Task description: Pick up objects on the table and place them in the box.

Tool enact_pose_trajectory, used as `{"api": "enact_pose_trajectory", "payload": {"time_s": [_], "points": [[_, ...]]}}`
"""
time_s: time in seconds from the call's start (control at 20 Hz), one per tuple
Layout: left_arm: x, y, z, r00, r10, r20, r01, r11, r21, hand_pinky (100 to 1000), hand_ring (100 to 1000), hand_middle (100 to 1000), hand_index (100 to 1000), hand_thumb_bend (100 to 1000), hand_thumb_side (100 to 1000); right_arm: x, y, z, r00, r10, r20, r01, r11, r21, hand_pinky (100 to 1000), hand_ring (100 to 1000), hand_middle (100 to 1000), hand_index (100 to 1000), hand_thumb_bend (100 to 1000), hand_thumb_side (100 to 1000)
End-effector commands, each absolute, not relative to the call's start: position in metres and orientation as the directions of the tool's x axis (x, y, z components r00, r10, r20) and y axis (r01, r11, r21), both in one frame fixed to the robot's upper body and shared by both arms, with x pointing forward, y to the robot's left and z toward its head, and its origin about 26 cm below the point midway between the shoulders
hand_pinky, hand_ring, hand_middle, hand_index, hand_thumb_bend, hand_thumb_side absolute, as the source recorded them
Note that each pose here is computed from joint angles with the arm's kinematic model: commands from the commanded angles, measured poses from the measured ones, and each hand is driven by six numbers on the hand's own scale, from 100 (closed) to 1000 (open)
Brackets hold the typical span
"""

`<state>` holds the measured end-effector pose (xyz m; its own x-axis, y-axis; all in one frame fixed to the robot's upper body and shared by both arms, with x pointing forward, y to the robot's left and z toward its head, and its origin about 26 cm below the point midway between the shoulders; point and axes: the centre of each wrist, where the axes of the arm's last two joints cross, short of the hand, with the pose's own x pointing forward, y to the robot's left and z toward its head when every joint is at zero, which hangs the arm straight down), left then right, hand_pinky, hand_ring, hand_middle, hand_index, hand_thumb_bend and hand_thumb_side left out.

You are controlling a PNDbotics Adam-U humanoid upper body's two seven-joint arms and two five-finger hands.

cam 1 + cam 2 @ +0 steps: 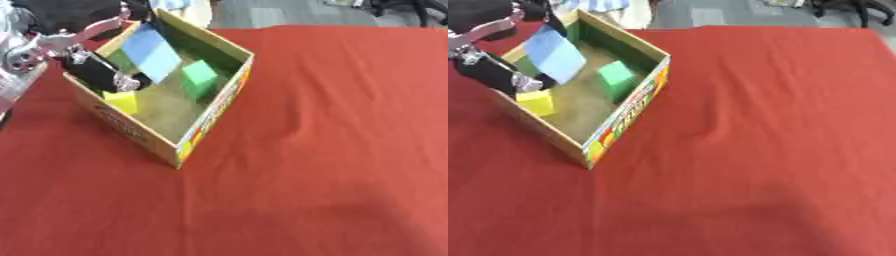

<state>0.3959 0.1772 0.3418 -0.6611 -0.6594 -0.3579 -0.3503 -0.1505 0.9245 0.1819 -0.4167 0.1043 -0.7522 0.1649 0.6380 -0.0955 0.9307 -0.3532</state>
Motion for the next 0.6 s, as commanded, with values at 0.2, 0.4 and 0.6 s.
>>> {"api": "enact_pose_trajectory", "payload": {"time_s": [0.2,0.4,0.6], "points": [[0.3981,0.1827,0.3445,-0.635,-0.641,-0.431,-0.325,-0.285,0.902,883,958,870,970,383,217,0.1819,-0.418,0.1142,-0.868,0.205,0.452,-0.118,0.798,-0.59,1000,1000,536,756,100,470],[0.397,0.1836,0.3445,-0.62,-0.619,-0.482,-0.331,-0.351,0.876,956,1000,936,1000,357,498,0.1819,-0.4177,0.1139,-0.867,0.204,0.454,-0.121,0.799,-0.589,1000,1000,536,756,100,470],[0.3955,0.1845,0.3476,-0.618,-0.614,-0.491,-0.363,-0.331,0.871,967,1000,941,1000,364,526,0.1812,-0.4177,0.1131,-0.866,0.204,0.457,-0.121,0.8,-0.587,1000,1000,536,756,100,470]]}}
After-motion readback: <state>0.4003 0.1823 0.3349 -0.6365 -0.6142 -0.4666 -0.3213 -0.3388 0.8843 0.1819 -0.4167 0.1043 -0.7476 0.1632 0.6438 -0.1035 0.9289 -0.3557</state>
